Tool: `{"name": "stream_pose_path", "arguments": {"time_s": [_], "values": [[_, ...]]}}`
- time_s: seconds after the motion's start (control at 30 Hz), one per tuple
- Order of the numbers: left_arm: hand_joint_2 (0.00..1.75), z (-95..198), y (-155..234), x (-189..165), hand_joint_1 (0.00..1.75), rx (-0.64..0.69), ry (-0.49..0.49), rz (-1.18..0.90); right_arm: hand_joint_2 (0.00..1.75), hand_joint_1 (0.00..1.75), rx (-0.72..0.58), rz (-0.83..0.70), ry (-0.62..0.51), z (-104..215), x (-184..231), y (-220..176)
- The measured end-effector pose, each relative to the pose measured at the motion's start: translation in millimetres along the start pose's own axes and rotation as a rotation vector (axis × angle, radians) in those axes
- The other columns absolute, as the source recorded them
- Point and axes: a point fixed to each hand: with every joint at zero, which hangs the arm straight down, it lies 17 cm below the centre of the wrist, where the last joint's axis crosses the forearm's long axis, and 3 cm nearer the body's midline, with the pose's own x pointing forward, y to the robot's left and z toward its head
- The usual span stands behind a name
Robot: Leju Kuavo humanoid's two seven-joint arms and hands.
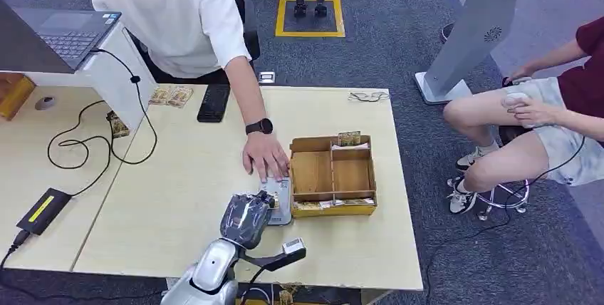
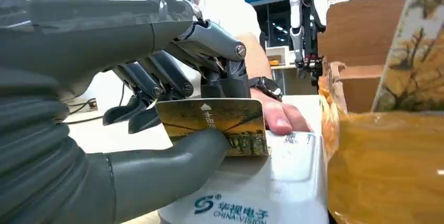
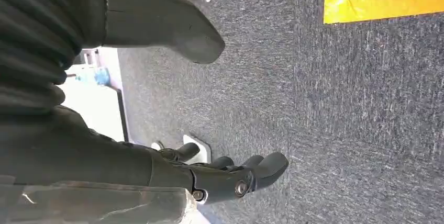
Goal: Pass the card to the sensor for recognition and then transmit it.
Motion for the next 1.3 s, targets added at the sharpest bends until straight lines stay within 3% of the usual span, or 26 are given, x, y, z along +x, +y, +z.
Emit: {"name": "stream_pose_path", "arguments": {"time_s": [0.33,0.67,1.0,1.3], "values": [[1.75,-17,98,3,1.75,0.269,-0.030,0.075,1.75,0.00,-0.004,-0.001,-0.011,0,2,0],[1.75,-21,154,-2,1.75,0.408,-0.025,0.089,1.75,0.00,-0.002,0.000,-0.020,0,3,1],[1.75,-54,204,-7,1.75,0.473,-0.018,0.066,1.75,0.00,0.013,0.008,-0.051,-4,10,9],[1.75,-84,210,-27,1.75,0.460,0.044,0.033,1.75,0.00,0.016,0.030,-0.063,-10,14,10]]}}
